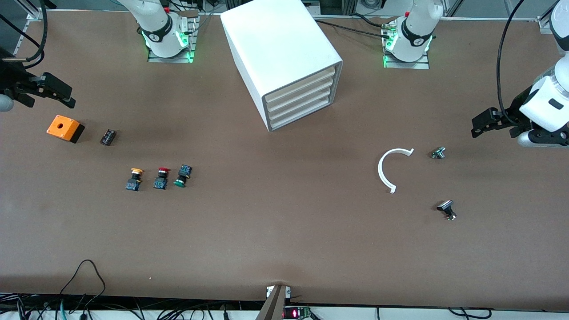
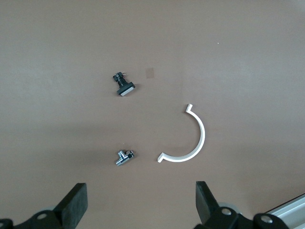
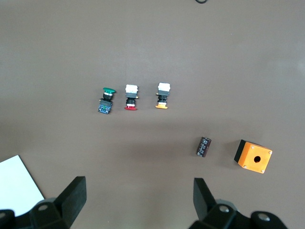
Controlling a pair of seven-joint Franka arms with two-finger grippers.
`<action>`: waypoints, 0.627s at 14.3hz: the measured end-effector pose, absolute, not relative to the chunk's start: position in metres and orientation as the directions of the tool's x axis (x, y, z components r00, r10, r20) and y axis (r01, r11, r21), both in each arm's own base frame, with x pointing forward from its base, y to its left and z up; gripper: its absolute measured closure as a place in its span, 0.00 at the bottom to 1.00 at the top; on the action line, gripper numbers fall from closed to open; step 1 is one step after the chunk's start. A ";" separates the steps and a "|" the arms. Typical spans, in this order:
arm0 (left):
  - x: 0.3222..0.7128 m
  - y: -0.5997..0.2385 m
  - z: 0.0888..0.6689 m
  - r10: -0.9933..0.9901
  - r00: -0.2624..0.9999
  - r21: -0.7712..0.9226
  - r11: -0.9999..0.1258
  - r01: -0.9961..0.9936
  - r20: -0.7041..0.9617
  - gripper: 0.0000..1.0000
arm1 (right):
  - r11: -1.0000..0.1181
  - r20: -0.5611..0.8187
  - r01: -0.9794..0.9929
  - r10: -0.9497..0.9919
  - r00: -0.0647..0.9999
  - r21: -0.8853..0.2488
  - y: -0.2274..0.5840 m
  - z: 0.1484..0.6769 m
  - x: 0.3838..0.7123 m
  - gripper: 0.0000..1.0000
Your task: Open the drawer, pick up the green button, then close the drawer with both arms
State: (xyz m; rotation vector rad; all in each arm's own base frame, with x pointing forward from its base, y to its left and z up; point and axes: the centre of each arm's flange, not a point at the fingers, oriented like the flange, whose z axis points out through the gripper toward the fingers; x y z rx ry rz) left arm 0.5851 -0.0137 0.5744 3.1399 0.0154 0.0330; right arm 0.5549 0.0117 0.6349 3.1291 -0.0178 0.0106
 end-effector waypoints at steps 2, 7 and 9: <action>0.585 -0.014 0.574 0.010 1.000 0.002 -1.000 0.009 0.021 0.00 | -1.000 0.007 -0.011 -0.011 1.000 0.012 0.012 0.635 0.555 0.00; 0.584 -0.021 0.578 -0.003 1.000 0.002 -1.000 -0.003 0.023 0.00 | -1.000 0.007 -0.012 -0.011 1.000 0.012 0.012 0.635 0.555 0.00; 0.582 -0.026 0.579 -0.012 1.000 0.002 -1.000 -0.012 0.011 0.00 | -1.000 0.007 -0.013 -0.013 1.000 0.012 0.011 0.635 0.555 0.00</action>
